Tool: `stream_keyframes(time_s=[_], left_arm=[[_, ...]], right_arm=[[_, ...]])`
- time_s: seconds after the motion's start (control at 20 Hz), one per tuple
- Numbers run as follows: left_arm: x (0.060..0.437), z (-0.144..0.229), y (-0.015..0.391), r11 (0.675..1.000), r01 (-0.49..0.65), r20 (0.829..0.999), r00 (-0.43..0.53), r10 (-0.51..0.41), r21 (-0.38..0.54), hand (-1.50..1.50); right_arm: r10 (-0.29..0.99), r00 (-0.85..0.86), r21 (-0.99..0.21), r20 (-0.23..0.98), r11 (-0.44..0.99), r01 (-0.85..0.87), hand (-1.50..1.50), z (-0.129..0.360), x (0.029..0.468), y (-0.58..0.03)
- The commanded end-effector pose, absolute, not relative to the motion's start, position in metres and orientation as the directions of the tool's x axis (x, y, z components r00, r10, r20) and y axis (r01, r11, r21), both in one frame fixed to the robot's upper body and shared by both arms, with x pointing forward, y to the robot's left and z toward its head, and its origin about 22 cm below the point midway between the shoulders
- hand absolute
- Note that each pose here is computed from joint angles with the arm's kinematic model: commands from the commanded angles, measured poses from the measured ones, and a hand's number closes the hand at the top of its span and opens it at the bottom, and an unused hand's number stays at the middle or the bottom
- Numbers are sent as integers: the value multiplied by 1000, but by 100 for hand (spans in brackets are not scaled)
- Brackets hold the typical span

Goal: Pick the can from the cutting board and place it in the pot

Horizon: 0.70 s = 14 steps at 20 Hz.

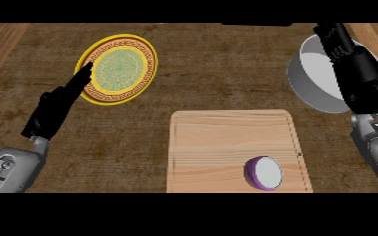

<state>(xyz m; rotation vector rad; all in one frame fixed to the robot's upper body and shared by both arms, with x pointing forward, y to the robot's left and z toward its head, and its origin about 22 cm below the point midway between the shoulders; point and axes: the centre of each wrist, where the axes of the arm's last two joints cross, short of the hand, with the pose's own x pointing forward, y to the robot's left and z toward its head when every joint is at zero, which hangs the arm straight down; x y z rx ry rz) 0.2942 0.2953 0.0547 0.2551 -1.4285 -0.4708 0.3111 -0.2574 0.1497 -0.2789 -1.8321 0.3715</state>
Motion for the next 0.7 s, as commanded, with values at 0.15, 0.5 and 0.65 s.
stream_keyframes(time_s=[0.15, 0.5, 0.65], left_arm=[[310, 83, 262, 962, 66, 958, -134, -253, 263, 0], [312, 84, 248, 999, -2, 978, -200, -51, 51, 0], [311, 91, 245, 999, -13, 977, -212, -32, 30, 0]], right_arm=[[-2, -400, -257, 916, 763, -593, 150, 161, 311, -198], [-7, -590, -516, 807, 476, -712, -150, 162, 327, -244], [-175, -616, -516, 768, 401, -757, -150, 167, 333, -262]])
